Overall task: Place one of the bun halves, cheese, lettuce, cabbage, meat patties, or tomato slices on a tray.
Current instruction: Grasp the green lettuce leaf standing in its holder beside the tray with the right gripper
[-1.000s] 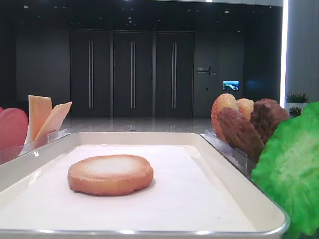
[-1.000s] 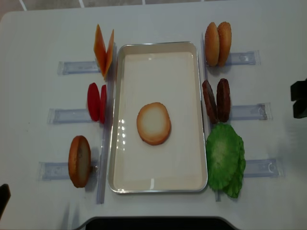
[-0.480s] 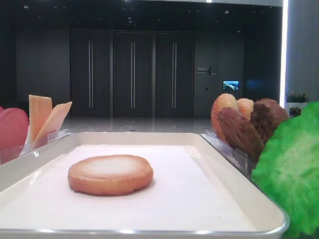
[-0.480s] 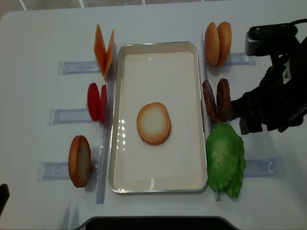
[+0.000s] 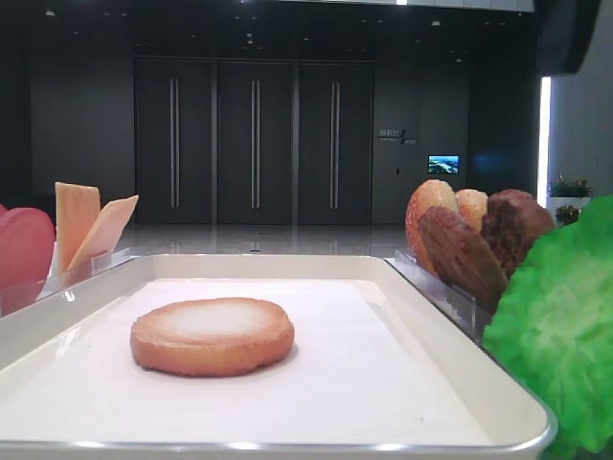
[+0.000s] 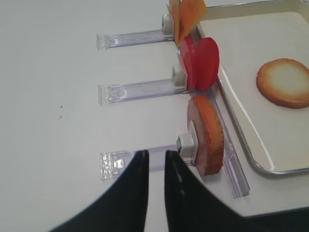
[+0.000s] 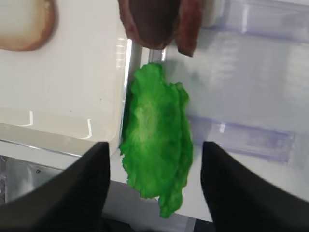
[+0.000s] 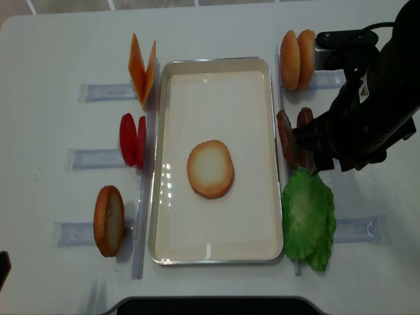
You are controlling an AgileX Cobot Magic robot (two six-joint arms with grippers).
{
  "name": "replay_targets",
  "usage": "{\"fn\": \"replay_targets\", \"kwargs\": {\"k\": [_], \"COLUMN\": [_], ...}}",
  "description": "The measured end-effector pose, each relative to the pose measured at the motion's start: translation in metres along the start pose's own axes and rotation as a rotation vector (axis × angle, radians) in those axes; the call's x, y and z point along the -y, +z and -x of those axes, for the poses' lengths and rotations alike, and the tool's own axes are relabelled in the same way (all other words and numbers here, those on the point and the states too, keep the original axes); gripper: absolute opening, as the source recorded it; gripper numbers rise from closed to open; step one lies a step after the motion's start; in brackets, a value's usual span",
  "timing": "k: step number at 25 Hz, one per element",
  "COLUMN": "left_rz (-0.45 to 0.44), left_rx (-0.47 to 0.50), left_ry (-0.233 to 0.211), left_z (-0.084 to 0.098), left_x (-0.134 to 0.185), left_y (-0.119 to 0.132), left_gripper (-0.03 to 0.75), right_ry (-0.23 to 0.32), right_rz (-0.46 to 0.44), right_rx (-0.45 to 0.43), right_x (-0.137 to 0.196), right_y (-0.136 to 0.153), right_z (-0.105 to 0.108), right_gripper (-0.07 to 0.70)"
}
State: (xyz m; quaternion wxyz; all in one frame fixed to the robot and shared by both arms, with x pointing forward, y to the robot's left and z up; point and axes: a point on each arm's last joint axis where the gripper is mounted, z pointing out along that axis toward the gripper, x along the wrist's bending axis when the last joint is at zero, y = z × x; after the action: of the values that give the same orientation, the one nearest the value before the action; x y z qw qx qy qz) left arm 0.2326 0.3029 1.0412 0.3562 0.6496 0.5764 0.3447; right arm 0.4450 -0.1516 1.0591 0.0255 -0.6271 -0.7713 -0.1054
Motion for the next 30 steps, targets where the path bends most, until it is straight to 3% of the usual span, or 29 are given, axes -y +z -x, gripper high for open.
{"fn": "replay_targets", "kwargs": {"k": [13, 30], "left_rz": [0.000, 0.000], "left_rx": [0.000, 0.000], "left_ry": [0.000, 0.000], "left_z": [0.000, 0.000], "left_x": [0.000, 0.000], "left_y": [0.000, 0.000], "left_gripper": [0.076, 0.076], "right_ry": [-0.075, -0.102], "right_rz": [-0.022, -0.057], "right_rx": [-0.016, 0.005], "right_x": [-0.014, -0.016], "right_y": [0.018, 0.034], "right_z": [-0.006, -0.004], "right_gripper": [0.398, 0.398]}}
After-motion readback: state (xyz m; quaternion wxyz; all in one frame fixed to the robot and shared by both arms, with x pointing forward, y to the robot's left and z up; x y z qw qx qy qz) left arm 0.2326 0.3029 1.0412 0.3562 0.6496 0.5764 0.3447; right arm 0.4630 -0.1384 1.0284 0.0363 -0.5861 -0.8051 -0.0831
